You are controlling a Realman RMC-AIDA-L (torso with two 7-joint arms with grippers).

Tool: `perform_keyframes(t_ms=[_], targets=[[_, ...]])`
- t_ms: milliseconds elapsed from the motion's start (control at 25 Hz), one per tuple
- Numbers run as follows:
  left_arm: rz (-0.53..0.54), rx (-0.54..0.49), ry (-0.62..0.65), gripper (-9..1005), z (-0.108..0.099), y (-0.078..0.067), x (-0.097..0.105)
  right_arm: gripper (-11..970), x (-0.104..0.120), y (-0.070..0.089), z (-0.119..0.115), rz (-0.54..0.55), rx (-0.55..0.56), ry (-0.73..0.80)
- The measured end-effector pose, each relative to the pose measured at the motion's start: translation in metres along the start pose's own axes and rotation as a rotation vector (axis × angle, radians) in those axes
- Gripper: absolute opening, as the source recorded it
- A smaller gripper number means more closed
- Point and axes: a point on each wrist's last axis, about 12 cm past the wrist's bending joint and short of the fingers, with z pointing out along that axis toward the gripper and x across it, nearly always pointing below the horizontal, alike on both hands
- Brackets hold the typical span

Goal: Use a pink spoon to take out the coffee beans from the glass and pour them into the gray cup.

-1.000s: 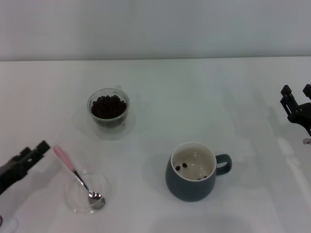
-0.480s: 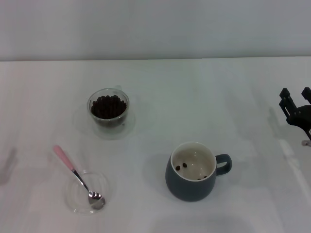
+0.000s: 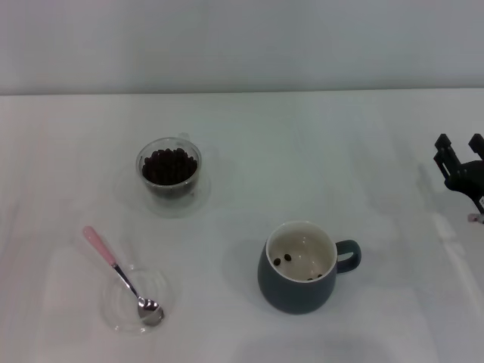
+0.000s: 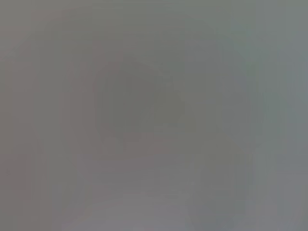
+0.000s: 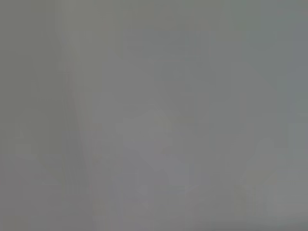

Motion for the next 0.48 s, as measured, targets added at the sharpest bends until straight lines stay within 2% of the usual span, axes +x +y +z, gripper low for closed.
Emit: perform_keyframes(t_ms=[200, 360, 480], targets=[[0.01, -0.066, 0.009, 827, 0.02, 0.006, -0.004, 721, 0.0, 0.001, 0.0, 0.016, 0.013, -0.003], [0.034, -0.092, 0.027, 828, 0.029, 0.013, -0.007, 724, 0.0, 0.002, 0.0, 0.051, 0.02, -0.005], [0.025, -0.097, 0.019, 827, 0.031, 0.012, -0.008, 726, 0.0, -0.001, 0.001, 0.107, 0.045, -0.008]])
